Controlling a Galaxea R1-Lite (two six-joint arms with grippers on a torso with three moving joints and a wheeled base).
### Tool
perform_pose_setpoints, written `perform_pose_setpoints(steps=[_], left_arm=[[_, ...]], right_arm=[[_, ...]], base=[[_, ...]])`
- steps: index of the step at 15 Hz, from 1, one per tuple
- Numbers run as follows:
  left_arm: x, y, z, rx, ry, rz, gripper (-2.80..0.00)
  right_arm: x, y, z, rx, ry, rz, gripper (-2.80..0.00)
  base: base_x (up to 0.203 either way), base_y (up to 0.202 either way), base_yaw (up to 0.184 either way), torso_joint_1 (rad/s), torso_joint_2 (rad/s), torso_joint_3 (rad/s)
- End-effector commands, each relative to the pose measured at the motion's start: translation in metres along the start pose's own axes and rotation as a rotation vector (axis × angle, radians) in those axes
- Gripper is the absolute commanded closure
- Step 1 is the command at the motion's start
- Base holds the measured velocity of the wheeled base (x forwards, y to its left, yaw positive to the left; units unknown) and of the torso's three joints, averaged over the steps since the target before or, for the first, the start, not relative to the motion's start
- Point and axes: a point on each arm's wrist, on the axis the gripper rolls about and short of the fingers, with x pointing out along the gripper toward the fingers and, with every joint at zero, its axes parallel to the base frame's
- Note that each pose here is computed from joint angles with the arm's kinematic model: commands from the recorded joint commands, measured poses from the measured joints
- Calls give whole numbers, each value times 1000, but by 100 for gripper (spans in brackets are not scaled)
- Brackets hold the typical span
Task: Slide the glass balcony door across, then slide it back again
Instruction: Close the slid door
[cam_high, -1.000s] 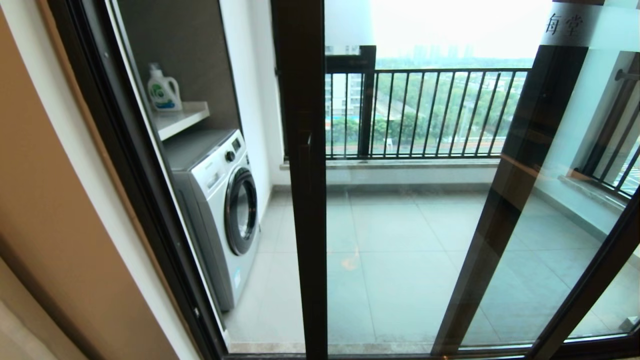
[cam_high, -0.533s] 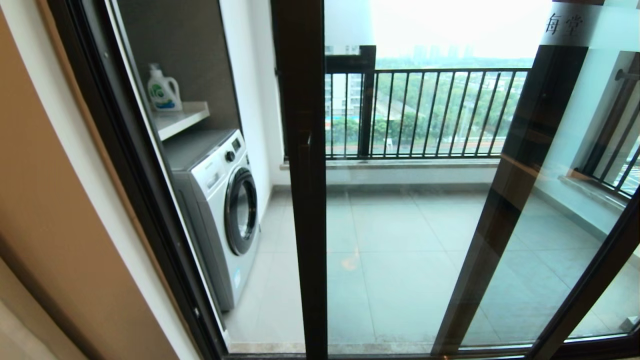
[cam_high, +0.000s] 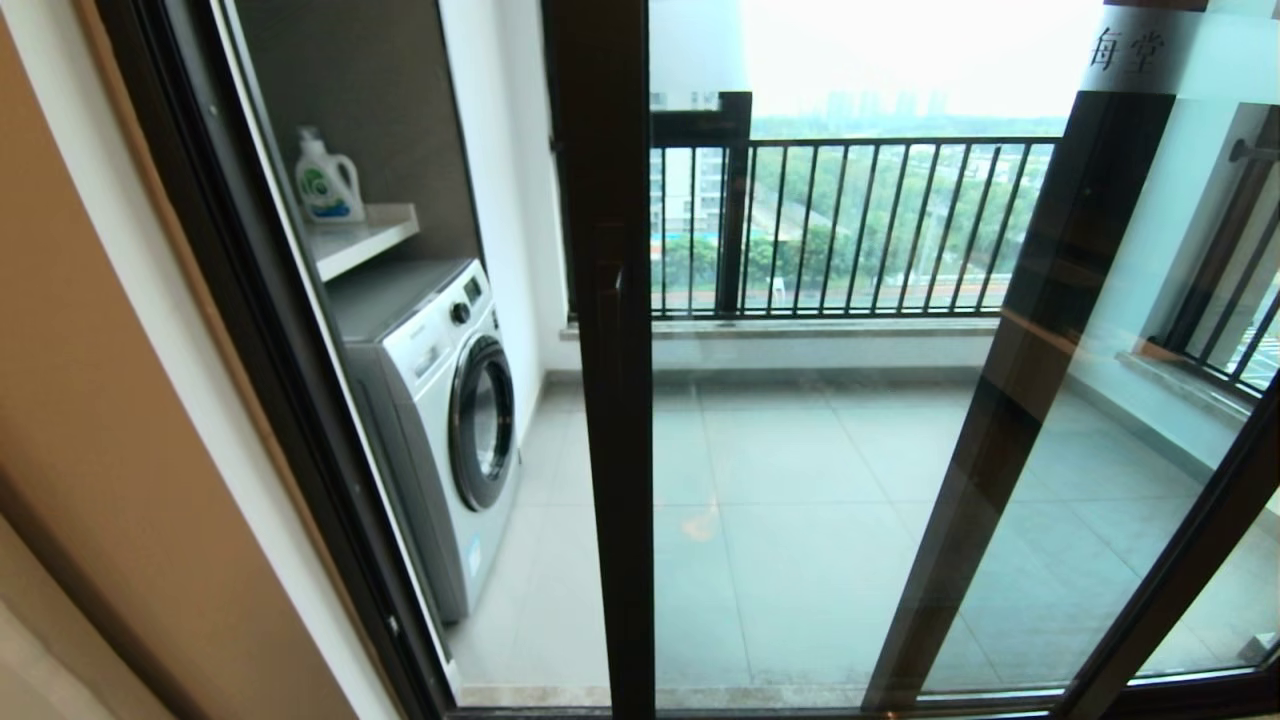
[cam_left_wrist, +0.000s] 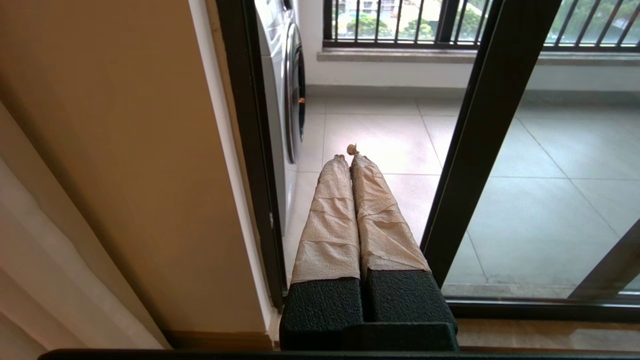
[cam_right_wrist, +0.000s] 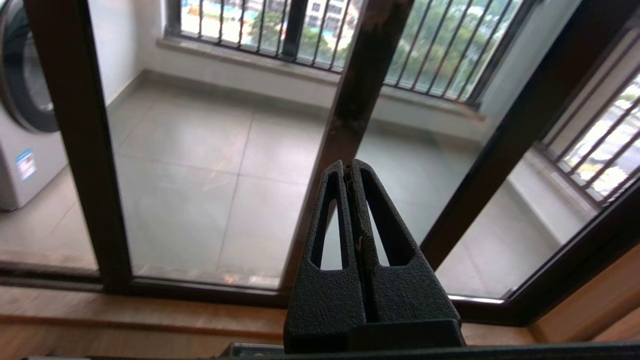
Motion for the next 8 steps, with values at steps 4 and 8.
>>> perform_pose_setpoints(steps=[4, 8], left_arm=[[0, 0, 0, -1, 1, 1, 0], [0, 0, 0, 0, 1, 1, 0]], right_arm=[[69, 19, -62, 69, 57, 41, 0], [95, 30, -101, 146, 10, 27, 0]], base=[[0, 0, 0, 0, 0, 0], [0, 0, 0, 0, 0, 0]])
